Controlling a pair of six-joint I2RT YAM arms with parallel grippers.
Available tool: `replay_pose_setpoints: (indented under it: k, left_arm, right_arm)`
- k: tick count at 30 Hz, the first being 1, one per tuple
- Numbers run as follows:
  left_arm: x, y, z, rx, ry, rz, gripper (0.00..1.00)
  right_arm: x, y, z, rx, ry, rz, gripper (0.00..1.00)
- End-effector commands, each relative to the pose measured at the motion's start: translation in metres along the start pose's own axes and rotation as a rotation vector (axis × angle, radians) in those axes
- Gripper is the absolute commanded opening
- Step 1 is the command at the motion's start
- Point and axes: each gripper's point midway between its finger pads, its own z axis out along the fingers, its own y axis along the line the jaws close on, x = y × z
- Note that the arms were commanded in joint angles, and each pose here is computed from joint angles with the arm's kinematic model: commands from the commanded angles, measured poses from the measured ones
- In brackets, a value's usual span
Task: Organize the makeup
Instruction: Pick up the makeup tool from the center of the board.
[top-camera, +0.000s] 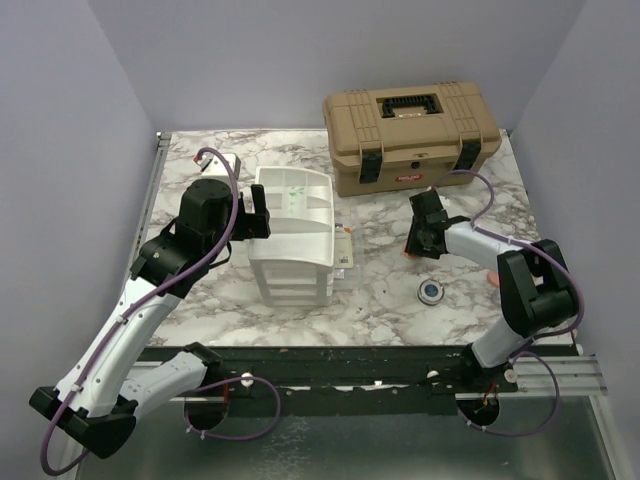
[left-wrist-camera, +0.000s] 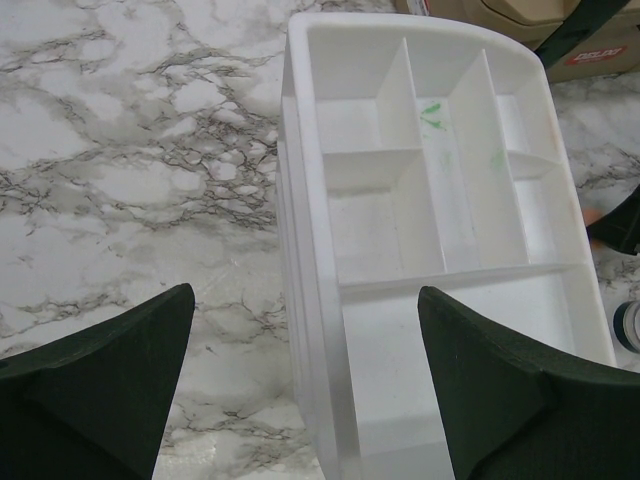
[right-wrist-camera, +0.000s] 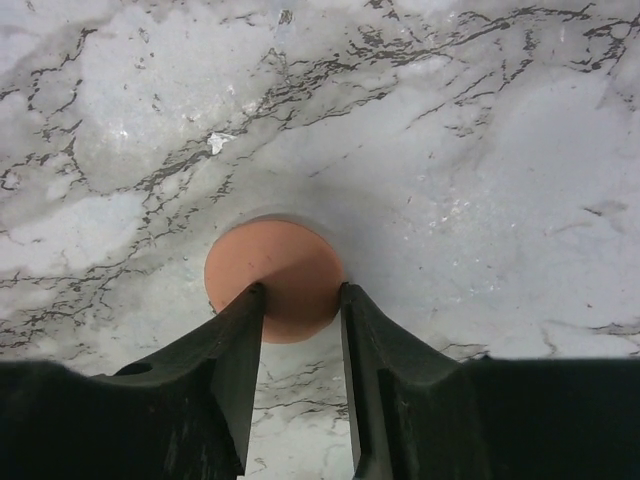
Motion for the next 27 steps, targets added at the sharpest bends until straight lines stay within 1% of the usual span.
replay_pose_setpoints:
  k: [1, 3, 8, 12, 17, 21, 27]
  left_arm:
    - [-0.005, 0.002, -0.004, -0.004, -0.015, 0.0, 0.95]
    - [-0.005, 0.001, -0.004, -0.003, -0.014, 0.001, 0.95]
    - [-0.005, 0.0, -0.002, -0.001, -0.01, 0.004, 0.95]
    - [-0.002, -0.001, 0.0, 0.002, 0.002, 0.002, 0.95]
    - [0.001, -0.005, 0.003, 0.018, 0.016, -0.002, 0.95]
    - [0.003, -0.007, 0.005, 0.028, 0.023, -0.002, 0.95]
    - [0.007, -0.009, 0.006, 0.039, 0.037, 0.007, 0.94]
  right_arm:
    - [0.023, -0.006, 0.002, 0.027, 0.079, -0.054, 0.34]
    - [0.022, -0.005, 0.001, 0.017, 0.075, -0.055, 0.26]
    - [0.012, 0.001, -0.009, -0.017, 0.047, -0.055, 0.09]
    - [0.0, 0.01, -0.025, -0.079, 0.003, -0.038, 0.03]
    - [-0.011, 0.025, -0.05, -0.187, -0.039, -0.011, 0.02]
    - [-0.018, 0.043, -0.074, -0.297, -0.048, 0.019, 0.02]
    - [-0.031, 0.079, -0.116, -0.533, -0.062, 0.045, 0.03]
